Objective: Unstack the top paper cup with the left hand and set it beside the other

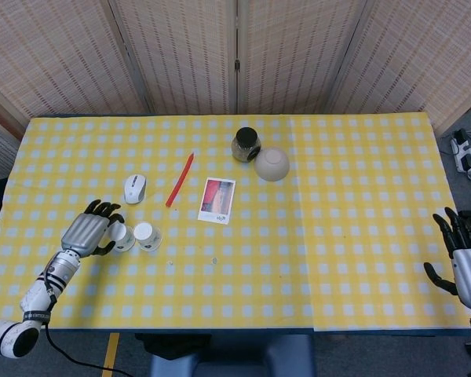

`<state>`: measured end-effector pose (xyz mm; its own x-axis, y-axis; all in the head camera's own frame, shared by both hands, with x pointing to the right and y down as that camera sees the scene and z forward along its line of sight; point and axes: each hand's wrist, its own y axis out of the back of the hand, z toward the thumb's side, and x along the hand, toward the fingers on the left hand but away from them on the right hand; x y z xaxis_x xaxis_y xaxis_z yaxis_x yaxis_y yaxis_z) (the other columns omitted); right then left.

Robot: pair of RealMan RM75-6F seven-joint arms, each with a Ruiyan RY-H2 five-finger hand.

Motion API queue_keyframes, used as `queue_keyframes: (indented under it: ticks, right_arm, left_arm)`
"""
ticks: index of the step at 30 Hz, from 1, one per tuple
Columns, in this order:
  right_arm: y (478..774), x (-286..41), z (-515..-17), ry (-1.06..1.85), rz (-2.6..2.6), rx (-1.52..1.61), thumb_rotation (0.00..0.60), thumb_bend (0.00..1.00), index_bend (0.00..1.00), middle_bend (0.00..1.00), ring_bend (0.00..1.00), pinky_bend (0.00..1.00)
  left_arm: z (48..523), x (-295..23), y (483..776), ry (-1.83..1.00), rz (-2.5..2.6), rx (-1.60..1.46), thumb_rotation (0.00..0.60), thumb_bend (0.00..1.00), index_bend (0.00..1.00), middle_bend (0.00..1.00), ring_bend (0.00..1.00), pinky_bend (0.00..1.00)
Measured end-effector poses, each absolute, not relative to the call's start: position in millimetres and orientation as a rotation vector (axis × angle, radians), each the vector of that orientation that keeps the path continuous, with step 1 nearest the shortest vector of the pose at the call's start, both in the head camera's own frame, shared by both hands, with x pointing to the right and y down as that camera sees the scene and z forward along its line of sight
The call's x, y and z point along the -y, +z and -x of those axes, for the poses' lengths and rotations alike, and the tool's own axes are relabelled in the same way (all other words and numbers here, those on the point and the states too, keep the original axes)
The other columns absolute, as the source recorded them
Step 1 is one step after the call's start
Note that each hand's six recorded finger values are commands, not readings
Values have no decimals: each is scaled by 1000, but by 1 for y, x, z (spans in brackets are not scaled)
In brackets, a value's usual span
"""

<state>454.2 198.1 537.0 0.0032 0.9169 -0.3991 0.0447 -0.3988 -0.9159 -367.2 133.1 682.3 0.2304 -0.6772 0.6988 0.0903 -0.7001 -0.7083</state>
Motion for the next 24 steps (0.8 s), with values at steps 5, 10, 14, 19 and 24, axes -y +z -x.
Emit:
queue_keyframes:
  ticks: [5, 10, 14, 19, 24]
  right_arm:
    - [537, -198, -455, 1490, 1536, 1026, 600, 339, 0, 0, 79, 0]
    - [536, -198, -454, 1490, 1536, 1027, 600, 338, 0, 0, 81, 0]
    - [536, -199, -454, 1490, 1535, 1029, 600, 339, 0, 0, 80, 0]
    - [534, -199, -455, 1490, 1529, 1031, 600, 339, 0, 0, 80, 0]
    - [533, -198, -455, 1488, 1533, 1034, 600, 339, 0, 0, 81, 0]
  left_arm:
    - [366, -135, 683, -1531, 1873, -536, 600, 440, 310, 157, 114, 49]
    - [365, -135, 683, -1528, 1875, -535, 600, 438, 260, 157, 110, 49]
    - [365, -136, 682, -1525, 1875, -540, 600, 438, 199, 157, 102, 48]
    - [364, -136, 674, -1513, 1873, -552, 600, 436, 109, 147, 78, 38]
    - [370, -127, 651, -1486, 1841, -661, 600, 438, 105, 141, 79, 45]
